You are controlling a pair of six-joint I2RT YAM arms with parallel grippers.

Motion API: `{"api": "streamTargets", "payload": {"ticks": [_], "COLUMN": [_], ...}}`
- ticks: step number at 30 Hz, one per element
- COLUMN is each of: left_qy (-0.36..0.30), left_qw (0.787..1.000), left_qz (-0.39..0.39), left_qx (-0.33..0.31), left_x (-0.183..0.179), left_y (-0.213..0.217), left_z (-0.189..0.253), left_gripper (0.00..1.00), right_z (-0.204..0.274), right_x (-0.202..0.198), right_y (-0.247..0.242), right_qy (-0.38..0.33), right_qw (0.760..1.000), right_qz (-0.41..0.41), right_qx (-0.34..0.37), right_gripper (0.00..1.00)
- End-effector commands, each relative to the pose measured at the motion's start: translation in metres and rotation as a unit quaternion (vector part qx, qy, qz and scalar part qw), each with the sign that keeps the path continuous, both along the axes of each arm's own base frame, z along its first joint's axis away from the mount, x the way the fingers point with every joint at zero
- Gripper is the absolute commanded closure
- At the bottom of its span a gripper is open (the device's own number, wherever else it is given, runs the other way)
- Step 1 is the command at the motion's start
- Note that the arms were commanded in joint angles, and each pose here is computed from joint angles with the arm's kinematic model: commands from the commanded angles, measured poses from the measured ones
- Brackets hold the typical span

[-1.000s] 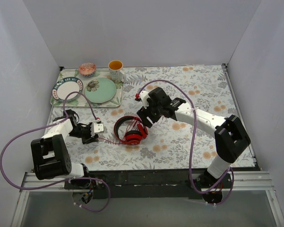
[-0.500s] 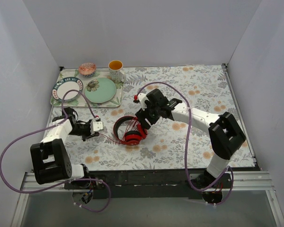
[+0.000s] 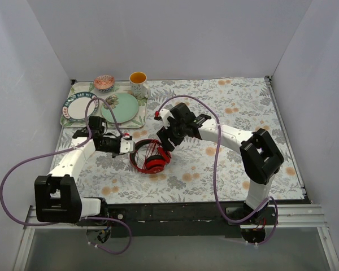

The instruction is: Wrap the headphones

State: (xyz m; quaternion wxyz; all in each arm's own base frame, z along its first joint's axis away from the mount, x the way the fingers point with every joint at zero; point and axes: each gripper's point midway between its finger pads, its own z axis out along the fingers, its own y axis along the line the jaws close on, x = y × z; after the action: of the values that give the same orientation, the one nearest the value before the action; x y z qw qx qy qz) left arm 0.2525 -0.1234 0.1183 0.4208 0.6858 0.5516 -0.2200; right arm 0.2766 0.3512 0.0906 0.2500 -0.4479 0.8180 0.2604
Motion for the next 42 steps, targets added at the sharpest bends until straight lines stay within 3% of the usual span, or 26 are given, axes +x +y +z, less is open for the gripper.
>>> {"api": "streamTargets", "payload": {"ticks": [1, 10, 21, 34, 42], "left_qy": [-0.009, 0.002, 0.011, -0.017, -0.084], "left_qw": [0.999, 0.989, 0.98, 0.98, 0.985], "left_qz": [-0.033, -0.094, -0.111, -0.132, -0.134], "left_qx": [-0.038, -0.111, -0.165, -0.151, -0.071], "left_x": [0.007, 0.008, 0.009, 0.001, 0.011], "left_y": [-0.03, -0.072, -0.084, -0.088, -0.079], "left_z": [0.021, 0.022, 0.027, 0.02, 0.003], "left_gripper": [1.0, 1.0, 1.0, 1.0, 1.0], "right_z": [0.001, -0.004, -0.007, -0.009, -0.01], "right_x": [0.008, 0.01, 0.012, 0.011, 0.012], "right_y": [0.008, 0.012, 0.012, 0.013, 0.014], "right_qy": [-0.007, -0.001, 0.003, 0.008, 0.009], "right_qw": [1.0, 1.0, 1.0, 1.0, 1.0], "right_qz": [0.009, 0.012, 0.011, 0.011, 0.01], "right_qx": [-0.001, -0.005, -0.011, -0.015, -0.014], "right_gripper": [0.28, 0.29, 0.3, 0.3, 0.3]}}
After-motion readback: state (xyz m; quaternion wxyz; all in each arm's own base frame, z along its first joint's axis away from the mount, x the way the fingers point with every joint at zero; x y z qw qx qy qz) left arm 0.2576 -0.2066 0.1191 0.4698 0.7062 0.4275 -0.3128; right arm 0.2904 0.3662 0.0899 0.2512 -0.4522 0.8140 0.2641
